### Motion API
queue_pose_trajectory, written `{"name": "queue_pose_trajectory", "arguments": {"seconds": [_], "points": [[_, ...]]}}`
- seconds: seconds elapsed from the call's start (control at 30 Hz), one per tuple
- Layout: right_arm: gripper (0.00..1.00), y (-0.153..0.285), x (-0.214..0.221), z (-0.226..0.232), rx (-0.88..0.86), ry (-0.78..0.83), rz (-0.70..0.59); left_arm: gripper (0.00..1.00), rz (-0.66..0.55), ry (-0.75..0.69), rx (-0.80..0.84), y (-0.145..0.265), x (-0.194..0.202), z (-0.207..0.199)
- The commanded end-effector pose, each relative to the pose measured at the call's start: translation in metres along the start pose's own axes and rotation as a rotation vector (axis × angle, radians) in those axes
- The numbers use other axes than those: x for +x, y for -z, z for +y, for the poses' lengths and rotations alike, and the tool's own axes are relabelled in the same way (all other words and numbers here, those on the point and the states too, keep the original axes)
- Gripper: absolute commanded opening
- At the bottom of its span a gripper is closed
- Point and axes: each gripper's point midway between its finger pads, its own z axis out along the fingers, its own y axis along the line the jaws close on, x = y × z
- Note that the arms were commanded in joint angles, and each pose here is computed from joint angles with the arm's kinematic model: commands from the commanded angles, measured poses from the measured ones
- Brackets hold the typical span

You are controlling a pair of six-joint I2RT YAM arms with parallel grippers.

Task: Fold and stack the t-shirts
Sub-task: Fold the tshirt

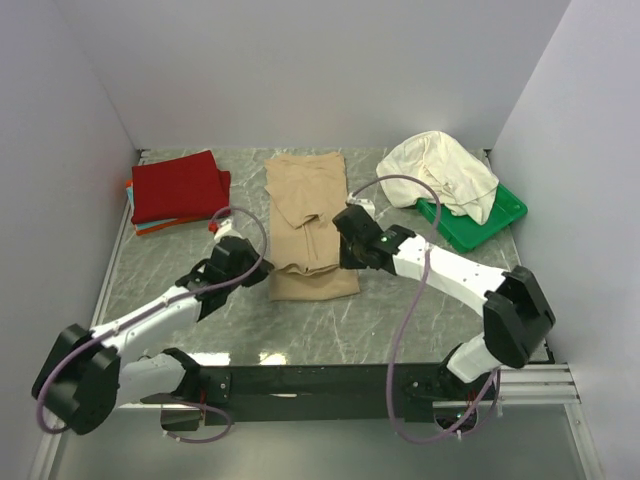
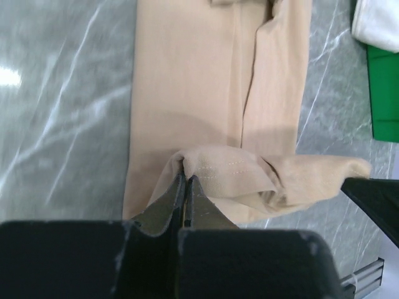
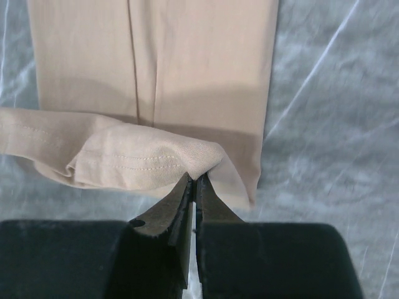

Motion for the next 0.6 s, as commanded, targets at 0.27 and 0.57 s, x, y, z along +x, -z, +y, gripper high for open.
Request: {"name": "queue_pose_trajectory", "arguments": {"seconds": [0.27,0.57], "points": [[0.0,-0.046,-0.08,0.0,0.016,-0.001,-0.076,0.0,-0.045,-0.096,0.187,-0.064,-0.071,-0.055],[0.0,-0.081,-0.104,-0.02,0.045,-0.021,-0.049,0.0,-0.046,-0.08,0.139,-0.102,-0.097,-0.047]]}}
